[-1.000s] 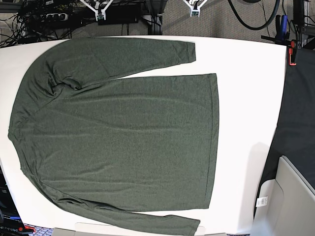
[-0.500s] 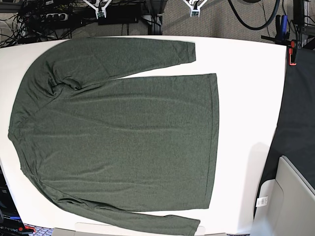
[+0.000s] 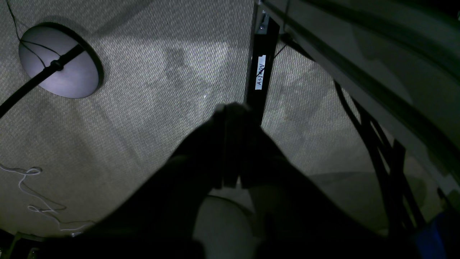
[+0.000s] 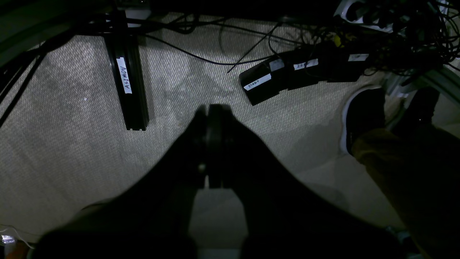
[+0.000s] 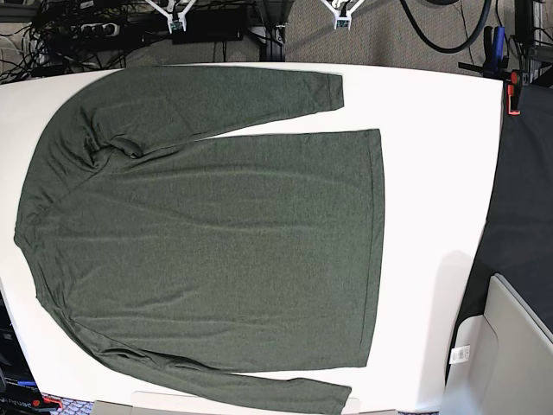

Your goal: Fold the T-shirt properly

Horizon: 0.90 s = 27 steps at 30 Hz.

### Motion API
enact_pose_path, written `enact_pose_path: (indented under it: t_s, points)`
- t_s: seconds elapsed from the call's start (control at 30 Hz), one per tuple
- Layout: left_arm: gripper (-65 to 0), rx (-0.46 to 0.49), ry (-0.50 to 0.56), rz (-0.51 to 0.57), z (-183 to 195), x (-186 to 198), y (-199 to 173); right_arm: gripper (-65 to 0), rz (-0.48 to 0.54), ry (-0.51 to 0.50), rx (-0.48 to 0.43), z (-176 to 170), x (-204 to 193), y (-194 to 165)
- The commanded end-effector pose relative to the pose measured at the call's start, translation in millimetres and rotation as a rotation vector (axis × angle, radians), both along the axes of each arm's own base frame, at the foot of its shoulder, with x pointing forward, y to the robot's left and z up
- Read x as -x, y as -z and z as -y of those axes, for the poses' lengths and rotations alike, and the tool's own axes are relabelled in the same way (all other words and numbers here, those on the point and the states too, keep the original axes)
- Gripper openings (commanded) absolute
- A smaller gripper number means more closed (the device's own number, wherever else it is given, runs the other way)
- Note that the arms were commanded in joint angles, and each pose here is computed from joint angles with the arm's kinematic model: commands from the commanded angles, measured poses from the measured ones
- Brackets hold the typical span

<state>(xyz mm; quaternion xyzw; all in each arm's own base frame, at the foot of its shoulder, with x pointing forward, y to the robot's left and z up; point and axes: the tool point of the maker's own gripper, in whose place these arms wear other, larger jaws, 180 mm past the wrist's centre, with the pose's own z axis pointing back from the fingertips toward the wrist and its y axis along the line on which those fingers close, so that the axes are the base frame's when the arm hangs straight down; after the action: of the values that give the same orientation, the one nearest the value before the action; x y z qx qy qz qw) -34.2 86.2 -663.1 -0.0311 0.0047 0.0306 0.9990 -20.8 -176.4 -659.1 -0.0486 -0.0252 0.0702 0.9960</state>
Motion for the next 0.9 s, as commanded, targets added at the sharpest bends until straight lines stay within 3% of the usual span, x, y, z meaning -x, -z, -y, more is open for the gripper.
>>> enact_pose_path:
  t_s: [0.0, 0.13, 0.43, 0.87]
  points:
    - [-65.0, 0.005, 0.008, -0.029, 2, 19, -1, -64.9, -0.014, -0.002, 0.010, 6, 10, -1]
    - [-65.0, -0.017, 0.014, 0.007, -10, 17, -3, -64.9, -0.029, -0.006, 0.026, 17, 22, -3]
    - [-65.0, -0.070, 0.021, 0.067, -39, 43, -19, -64.9, 0.036, -0.044, 0.062, 39, 39, -22]
    - [-65.0, -0.125, 0.038, 0.227, -63, 41, -66, -64.9, 0.244, -0.131, 0.076, 48, 24, -84]
